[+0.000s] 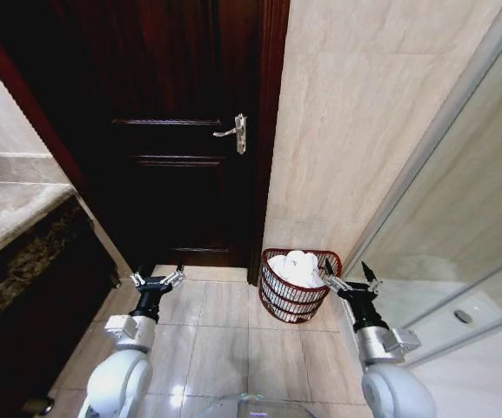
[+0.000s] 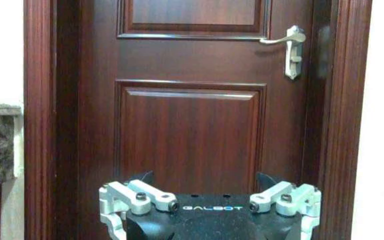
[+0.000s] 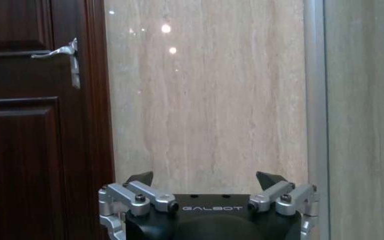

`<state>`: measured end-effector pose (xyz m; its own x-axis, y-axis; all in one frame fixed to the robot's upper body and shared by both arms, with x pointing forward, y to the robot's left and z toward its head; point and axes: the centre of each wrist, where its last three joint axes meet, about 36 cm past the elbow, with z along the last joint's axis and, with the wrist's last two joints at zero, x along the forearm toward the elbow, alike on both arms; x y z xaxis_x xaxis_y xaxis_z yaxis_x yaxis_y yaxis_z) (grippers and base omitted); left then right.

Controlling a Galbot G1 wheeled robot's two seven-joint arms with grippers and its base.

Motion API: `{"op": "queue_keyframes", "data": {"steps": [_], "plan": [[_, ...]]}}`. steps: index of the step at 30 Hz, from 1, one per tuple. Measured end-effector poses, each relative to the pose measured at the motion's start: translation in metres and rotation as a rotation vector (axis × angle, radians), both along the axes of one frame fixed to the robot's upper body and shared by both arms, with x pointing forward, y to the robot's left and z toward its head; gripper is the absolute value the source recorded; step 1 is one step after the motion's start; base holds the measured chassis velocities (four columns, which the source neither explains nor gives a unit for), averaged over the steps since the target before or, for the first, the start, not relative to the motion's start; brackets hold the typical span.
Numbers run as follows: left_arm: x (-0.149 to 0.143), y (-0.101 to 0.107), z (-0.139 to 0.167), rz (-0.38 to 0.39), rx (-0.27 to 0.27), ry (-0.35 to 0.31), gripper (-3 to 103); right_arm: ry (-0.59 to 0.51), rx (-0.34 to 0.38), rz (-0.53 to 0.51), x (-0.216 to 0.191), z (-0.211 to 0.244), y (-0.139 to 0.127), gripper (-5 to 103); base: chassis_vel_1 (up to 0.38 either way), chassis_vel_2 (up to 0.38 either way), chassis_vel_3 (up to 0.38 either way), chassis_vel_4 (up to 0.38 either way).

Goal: Discard the used towel into the hamper.

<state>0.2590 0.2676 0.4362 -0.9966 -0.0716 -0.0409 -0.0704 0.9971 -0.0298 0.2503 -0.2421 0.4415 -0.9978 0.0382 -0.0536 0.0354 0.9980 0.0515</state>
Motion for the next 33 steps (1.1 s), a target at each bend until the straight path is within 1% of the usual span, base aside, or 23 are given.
{"op": "queue_keyframes", "data": {"steps": [10, 13, 15, 19, 21, 22, 24, 33], "plan": [[-0.003, 0.002, 0.006, -0.009, -0.011, -0.012, 100, -0.007, -0.002, 0.003, 0.000, -0.002, 0.005, 100, 0.000, 0.000, 0.000, 0.000], [-0.002, 0.000, 0.008, -0.001, -0.016, -0.009, 100, -0.005, -0.003, 0.007, -0.001, 0.002, 0.006, 100, 0.000, 0.000, 0.000, 0.000], [-0.001, -0.002, 0.010, 0.011, -0.019, -0.014, 100, 0.005, 0.011, 0.023, -0.006, 0.006, 0.002, 100, 0.000, 0.000, 0.000, 0.000], [0.002, -0.007, 0.009, 0.033, -0.024, -0.025, 100, 0.007, 0.006, 0.020, -0.009, 0.008, -0.008, 100, 0.000, 0.000, 0.000, 0.000], [0.003, -0.015, 0.005, 0.060, -0.063, -0.025, 100, -0.006, -0.020, 0.013, -0.010, 0.005, -0.016, 100, 0.000, 0.000, 0.000, 0.000], [0.003, -0.015, 0.005, 0.060, -0.063, -0.025, 100, -0.006, -0.020, 0.013, -0.010, 0.005, -0.016, 100, 0.000, 0.000, 0.000, 0.000], [0.003, -0.020, 0.002, 0.069, -0.083, -0.023, 100, -0.006, -0.025, 0.012, -0.011, 0.003, -0.018, 100, 0.000, 0.000, 0.000, 0.000], [-0.001, -0.016, 0.002, 0.043, -0.071, -0.019, 100, -0.018, -0.043, 0.018, -0.011, 0.004, -0.018, 100, 0.000, 0.000, 0.000, 0.000]]}}
